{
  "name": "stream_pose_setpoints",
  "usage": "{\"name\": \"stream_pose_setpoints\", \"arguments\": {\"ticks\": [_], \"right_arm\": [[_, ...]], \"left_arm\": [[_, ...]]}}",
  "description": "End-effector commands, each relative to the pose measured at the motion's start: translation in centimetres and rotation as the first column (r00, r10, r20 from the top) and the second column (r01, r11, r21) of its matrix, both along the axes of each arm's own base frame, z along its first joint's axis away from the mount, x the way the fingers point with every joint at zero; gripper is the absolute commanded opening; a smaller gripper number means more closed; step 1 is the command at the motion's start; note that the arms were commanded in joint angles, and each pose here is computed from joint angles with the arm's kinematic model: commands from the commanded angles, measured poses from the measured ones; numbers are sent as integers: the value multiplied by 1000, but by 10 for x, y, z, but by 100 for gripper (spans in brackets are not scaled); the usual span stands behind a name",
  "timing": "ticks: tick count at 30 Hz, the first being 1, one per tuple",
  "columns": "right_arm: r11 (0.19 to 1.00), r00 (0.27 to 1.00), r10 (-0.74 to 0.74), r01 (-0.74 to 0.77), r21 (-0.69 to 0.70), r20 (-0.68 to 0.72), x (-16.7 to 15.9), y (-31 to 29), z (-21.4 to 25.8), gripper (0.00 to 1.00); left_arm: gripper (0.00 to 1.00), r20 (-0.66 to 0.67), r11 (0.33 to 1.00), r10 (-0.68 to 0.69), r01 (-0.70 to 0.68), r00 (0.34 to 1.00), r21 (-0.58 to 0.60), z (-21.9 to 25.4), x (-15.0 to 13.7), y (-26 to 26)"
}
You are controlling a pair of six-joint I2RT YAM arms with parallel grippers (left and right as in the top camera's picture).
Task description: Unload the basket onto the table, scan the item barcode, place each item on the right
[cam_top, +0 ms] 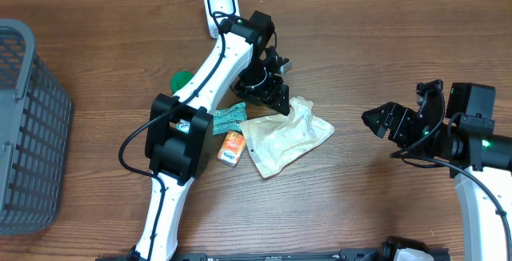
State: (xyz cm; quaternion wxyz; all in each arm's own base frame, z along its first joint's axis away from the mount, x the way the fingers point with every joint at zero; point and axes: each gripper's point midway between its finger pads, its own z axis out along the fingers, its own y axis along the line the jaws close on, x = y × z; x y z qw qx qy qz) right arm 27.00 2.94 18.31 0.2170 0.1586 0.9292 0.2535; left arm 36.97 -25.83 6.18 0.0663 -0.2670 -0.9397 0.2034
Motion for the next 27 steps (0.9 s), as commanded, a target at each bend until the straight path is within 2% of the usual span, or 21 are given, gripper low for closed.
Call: {"name": "stream_pose_setpoints", "arguments": {"ticks": [1,3,7,13,19,27], "right_arm": [[1000,999,-2,3,-13,43,7,-3,12,83],[1000,999,-8,8,-9,38,7,-3,11,81],[996,996,-59,63,62,-65,4,5,-10,80],[968,981,25,25,251,-194,-5,49,-40,68],[954,941,37,67,291,-337,-16,89,-84,59],[949,902,-41,170,265,-430,-26,110,-123,59]], "left_arm": [[69,5,999,-46,46,999,-17,-5,-2,-4],[69,9,999,-45,45,999,-16,-5,-1,-4],[67,19,1000,26,-25,999,-18,-5,10,-2],[61,22,999,37,-37,999,-18,-6,13,-1],[55,2,999,48,-48,999,-8,-14,12,-1],[49,-56,997,74,-72,996,22,-32,6,-1]]}}
